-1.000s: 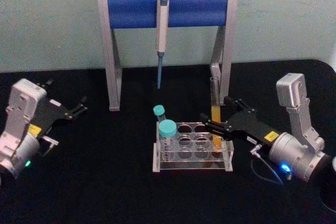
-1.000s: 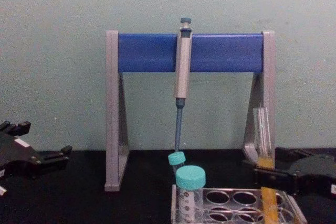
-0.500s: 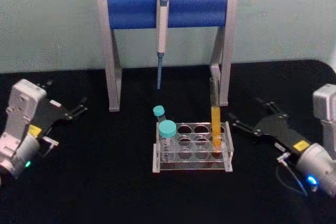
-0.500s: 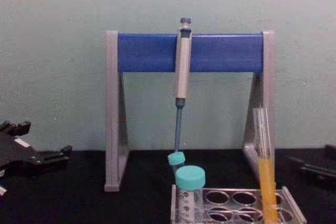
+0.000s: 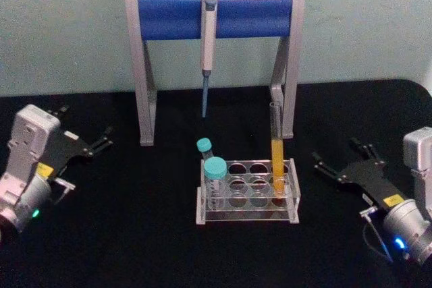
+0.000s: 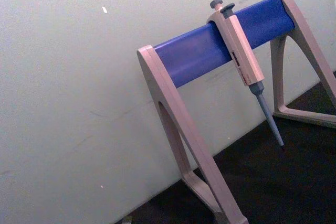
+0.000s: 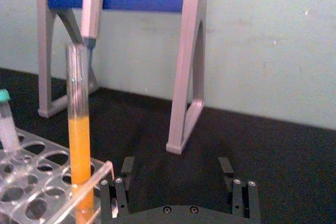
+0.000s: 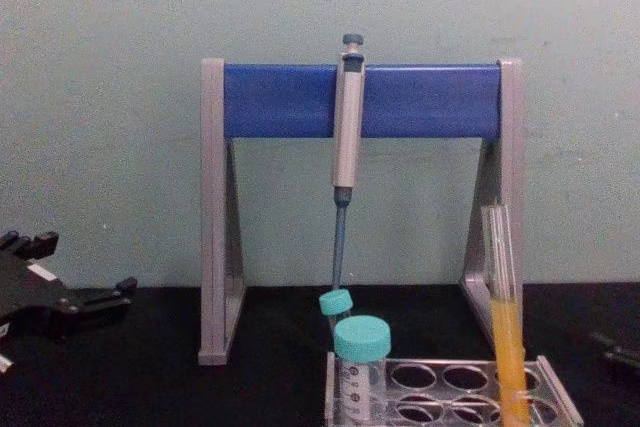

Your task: Pick up the test tube from the test tube rack, shake it, then place it back into the test tube rack.

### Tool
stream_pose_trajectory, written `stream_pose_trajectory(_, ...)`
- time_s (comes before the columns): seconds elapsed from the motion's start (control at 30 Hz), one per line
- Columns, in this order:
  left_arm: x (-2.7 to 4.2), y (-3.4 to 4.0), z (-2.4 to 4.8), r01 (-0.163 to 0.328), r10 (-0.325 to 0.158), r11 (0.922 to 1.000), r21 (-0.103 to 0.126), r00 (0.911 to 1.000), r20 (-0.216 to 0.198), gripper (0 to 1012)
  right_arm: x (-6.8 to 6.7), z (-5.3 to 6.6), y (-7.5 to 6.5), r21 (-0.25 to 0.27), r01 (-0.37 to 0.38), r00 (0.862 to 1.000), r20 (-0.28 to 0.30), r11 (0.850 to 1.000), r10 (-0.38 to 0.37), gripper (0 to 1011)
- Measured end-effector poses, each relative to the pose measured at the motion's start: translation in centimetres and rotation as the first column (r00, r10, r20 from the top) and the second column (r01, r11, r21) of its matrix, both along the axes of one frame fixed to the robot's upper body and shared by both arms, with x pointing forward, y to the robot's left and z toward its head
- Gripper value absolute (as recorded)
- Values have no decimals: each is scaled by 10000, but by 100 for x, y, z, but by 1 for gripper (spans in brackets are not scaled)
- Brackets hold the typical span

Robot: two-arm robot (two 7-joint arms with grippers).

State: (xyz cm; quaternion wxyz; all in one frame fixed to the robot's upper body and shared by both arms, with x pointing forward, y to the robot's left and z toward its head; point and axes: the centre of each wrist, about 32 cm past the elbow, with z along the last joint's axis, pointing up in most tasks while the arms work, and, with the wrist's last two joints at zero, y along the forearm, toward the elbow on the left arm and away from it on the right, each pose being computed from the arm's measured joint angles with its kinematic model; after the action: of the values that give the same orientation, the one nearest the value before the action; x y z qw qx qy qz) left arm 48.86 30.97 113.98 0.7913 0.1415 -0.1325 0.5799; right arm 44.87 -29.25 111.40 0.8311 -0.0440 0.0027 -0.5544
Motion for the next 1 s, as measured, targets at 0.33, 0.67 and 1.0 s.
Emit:
stream_pose_trajectory(0.33,0,0,0,0,0,10000,0,10000,0,1002,45,-121,73,-108,-80,9981,-616,9999,73,1000)
stream_pose_trajectory(0.67,0,0,0,0,0,10000,0,10000,0,1001,55,-136,81,-177,-102,9971,-751,9998,89,1000)
stream_pose_trajectory(1.0,0,0,0,-1,0,10000,0,10000,0,1001,53,-133,80,-169,-105,9973,-722,9998,92,1000)
